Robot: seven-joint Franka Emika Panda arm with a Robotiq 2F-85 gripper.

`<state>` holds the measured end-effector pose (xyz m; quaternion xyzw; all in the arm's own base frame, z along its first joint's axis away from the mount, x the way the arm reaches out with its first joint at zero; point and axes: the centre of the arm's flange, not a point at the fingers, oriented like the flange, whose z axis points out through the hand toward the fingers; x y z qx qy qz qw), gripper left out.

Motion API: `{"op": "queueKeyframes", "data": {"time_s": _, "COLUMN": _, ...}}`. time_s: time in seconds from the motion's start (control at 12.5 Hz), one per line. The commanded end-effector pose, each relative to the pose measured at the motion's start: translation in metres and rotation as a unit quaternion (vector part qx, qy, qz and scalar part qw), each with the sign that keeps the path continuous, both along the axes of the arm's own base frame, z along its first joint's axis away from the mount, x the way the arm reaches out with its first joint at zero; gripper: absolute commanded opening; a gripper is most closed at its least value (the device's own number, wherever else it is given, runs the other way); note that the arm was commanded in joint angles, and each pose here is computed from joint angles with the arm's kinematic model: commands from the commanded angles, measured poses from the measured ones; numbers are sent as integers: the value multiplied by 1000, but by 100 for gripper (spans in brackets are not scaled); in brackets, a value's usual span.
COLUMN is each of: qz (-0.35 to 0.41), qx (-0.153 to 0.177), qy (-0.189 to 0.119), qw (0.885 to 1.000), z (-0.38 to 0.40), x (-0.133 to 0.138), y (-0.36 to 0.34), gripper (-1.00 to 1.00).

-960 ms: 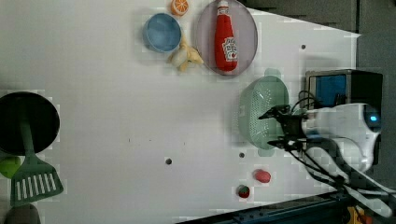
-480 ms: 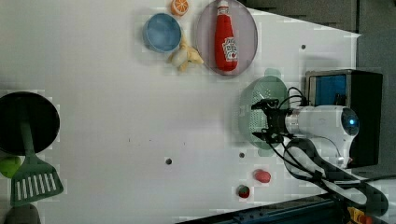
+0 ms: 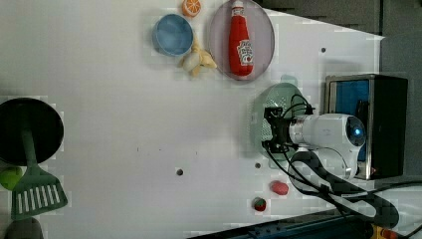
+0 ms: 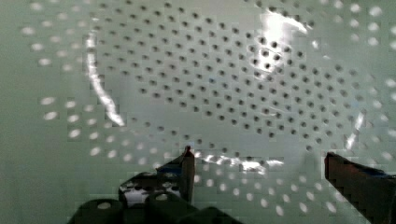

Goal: Drag strainer right to left.

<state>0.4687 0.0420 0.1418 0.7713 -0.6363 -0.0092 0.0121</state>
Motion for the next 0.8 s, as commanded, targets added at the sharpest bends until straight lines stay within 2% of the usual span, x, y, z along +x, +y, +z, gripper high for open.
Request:
{"op": "queueKeyframes", "data": {"time_s": 0.08, "qz": -10, "qx": 4, "qy": -8, "qw": 1000, "z": 8, "x": 5, "y": 16, "gripper": 100}}
{"op": "queueKeyframes", "data": {"time_s": 0.48, "qz": -8, "qx": 15, "qy": 5, "qw": 1000, "z": 4, "x": 0, "y": 50, "gripper": 100}}
{"op": "queueKeyframes", "data": {"time_s": 0.8, "qz": -50, "qx": 26, "qy": 30, "qw": 998, "z": 5, "x": 3, "y": 88, "gripper": 100}}
